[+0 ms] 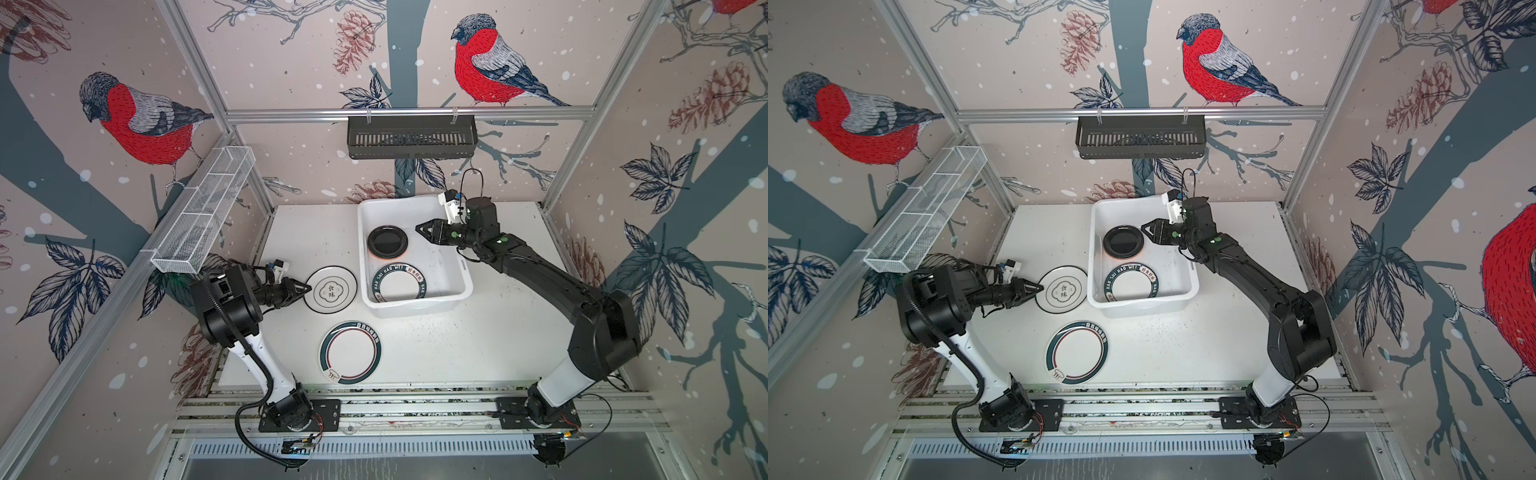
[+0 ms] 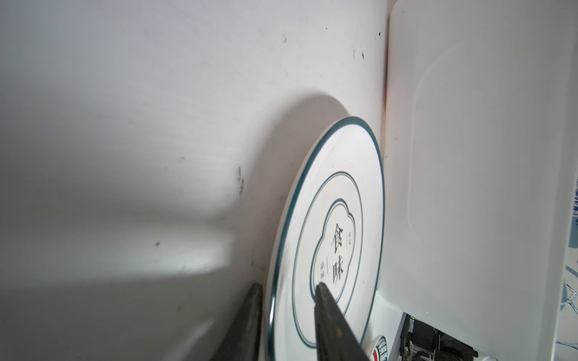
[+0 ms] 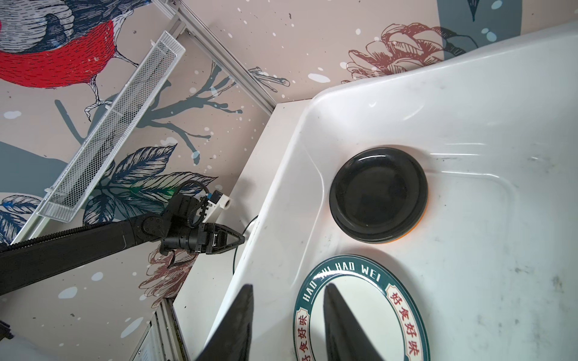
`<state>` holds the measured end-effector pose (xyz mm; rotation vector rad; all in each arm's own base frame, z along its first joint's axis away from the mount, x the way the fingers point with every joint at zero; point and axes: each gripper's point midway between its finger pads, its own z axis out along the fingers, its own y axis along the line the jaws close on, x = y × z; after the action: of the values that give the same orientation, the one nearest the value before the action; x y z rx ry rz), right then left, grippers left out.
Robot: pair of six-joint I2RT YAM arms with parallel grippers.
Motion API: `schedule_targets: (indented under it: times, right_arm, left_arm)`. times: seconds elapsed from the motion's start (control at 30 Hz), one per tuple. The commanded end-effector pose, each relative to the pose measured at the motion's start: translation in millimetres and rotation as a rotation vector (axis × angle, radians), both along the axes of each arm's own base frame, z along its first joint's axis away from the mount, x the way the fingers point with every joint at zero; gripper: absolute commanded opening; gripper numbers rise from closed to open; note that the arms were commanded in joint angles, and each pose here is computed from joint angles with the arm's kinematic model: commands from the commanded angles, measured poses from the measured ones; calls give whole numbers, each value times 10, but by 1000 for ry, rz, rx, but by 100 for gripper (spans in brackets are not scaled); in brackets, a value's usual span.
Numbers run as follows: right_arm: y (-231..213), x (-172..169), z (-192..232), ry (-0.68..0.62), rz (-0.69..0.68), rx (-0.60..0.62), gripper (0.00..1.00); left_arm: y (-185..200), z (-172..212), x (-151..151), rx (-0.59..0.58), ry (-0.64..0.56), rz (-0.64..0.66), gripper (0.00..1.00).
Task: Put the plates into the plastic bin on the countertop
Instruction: 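Close the left gripper on the white plate's rim and tilt it up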
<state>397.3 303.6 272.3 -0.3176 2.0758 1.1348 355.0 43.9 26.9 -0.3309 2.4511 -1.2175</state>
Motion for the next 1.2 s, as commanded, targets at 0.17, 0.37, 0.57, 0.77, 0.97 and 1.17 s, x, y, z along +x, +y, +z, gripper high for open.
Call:
schedule_targets:
  times: [0.17, 0.37, 0.57, 0.77, 0.97, 1.17]
  right_arm:
    - [20, -1, 59, -18, 5, 22, 39]
    - [30, -3, 45, -14, 6, 28, 39]
    - [35, -5, 39, -13, 5, 34, 39]
    - [38, -4, 20, -9, 5, 38, 39]
    - [37, 11, 35, -11, 2, 41, 39]
    - [59, 30, 56, -5, 6, 39, 39]
  left_arm:
    - [-12, -100, -143, -10, 46, -31, 29]
    - [-28, -141, -132, -37, 51, -27, 24]
    - [-20, -141, -102, -41, 41, -8, 20]
    - [-35, -116, -110, -45, 26, -6, 14]
    - [-45, -87, -103, -53, 17, -2, 1]
    - [-42, 1, -71, -62, -9, 0, 0]
